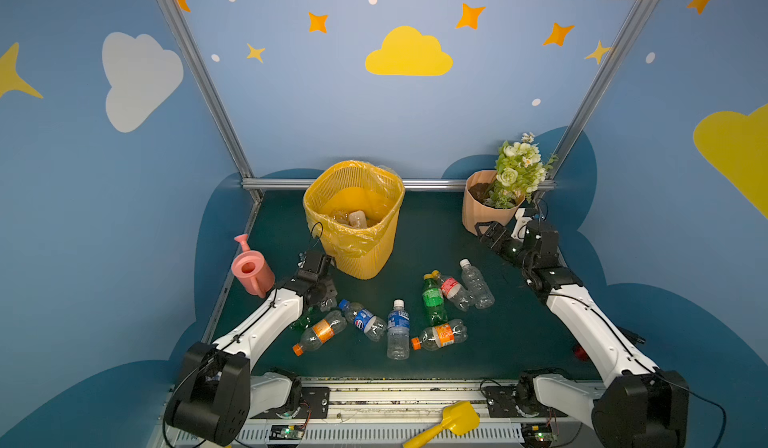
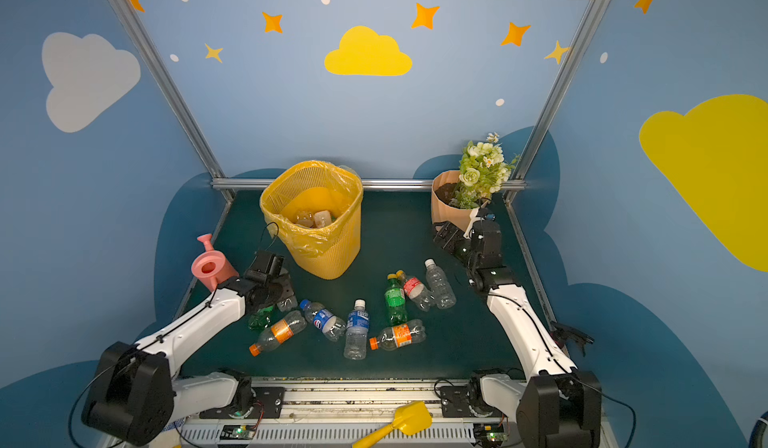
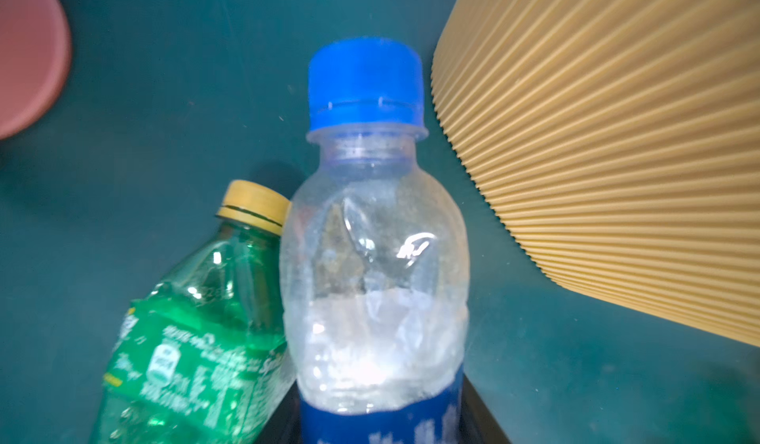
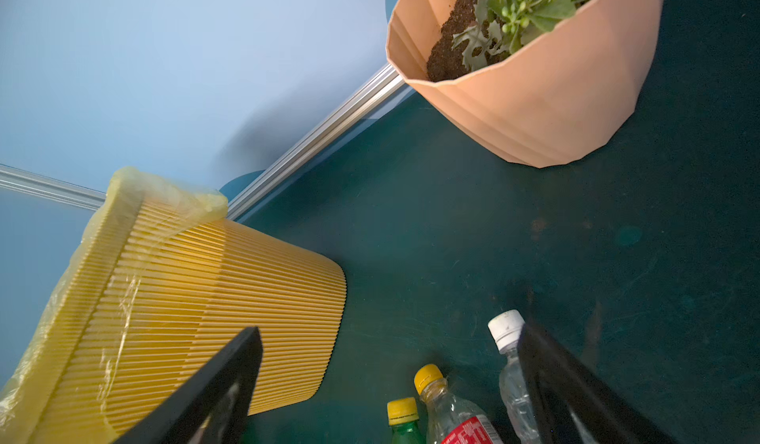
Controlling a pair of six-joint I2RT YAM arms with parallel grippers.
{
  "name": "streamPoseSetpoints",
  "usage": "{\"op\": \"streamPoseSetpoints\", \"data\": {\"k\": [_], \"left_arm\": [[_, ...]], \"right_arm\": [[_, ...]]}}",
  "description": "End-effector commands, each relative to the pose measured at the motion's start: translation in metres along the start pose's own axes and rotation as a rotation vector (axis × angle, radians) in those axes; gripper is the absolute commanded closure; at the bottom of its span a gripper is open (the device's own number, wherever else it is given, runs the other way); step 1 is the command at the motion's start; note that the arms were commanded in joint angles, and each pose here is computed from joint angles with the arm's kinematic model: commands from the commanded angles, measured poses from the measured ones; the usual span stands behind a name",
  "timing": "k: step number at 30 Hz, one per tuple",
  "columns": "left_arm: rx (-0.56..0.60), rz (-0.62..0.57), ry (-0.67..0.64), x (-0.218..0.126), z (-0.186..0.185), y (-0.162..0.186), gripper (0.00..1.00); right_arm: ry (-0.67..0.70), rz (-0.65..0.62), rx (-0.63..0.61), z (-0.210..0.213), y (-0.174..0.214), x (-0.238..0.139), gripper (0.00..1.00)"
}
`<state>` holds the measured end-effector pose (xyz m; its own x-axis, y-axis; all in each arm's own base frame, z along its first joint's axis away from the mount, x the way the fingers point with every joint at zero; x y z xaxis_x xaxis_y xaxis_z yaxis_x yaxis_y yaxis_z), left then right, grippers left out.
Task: Throw the plastic bottles in the bin
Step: 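Lift the blue-capped bottle with the left gripper and carry it over the bin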
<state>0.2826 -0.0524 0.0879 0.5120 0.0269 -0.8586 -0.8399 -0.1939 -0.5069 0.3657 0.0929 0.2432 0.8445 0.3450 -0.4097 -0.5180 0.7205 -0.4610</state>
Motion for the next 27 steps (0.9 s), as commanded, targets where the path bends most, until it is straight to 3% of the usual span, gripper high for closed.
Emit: {"op": "streamPoseSetpoints", "data": {"k": [1, 8, 16, 22, 27], "left_arm": [[-0.017, -0.011, -0.041, -0.009, 0.012, 0.005, 0.53], [-0.086, -0.132, -0.065, -0.037, 0.027, -0.004, 0.53], [-0.18, -0.368, -0.087, -0.089, 0.05, -0.021, 0.53], [-0.188, -0.595, -0.127, -0.159, 0.069, -0.052, 0.54], [-0.124, -0.82, -0.137, -0.235, 0.068, -0.101, 0.54]], "right_arm": [[-0.011, 0.0, 0.009, 0.0, 0.0, 0.001, 0.04], [-0.022, 0.0, 0.017, 0.002, 0.0, 0.0, 0.04], [-0.024, 0.008, 0.012, 0.002, 0.001, 0.003, 0.04], [0.11, 0.038, -0.04, -0.023, 0.007, 0.005, 0.04], [0.187, 0.06, -0.035, -0.048, 0.014, 0.009, 0.04]]}}
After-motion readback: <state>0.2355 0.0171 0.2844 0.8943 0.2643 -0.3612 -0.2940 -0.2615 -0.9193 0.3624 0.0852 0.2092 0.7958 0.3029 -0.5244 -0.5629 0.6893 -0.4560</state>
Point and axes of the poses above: each gripper's point midway between its finger pads, its own x axis out along the fingers, its own z axis along the line the jaws close on, y = z × x, the point moved 1 cm from there along -x, back along the fingers, and after that the axes turned 14 degrees about x, right-handed, at the moved point
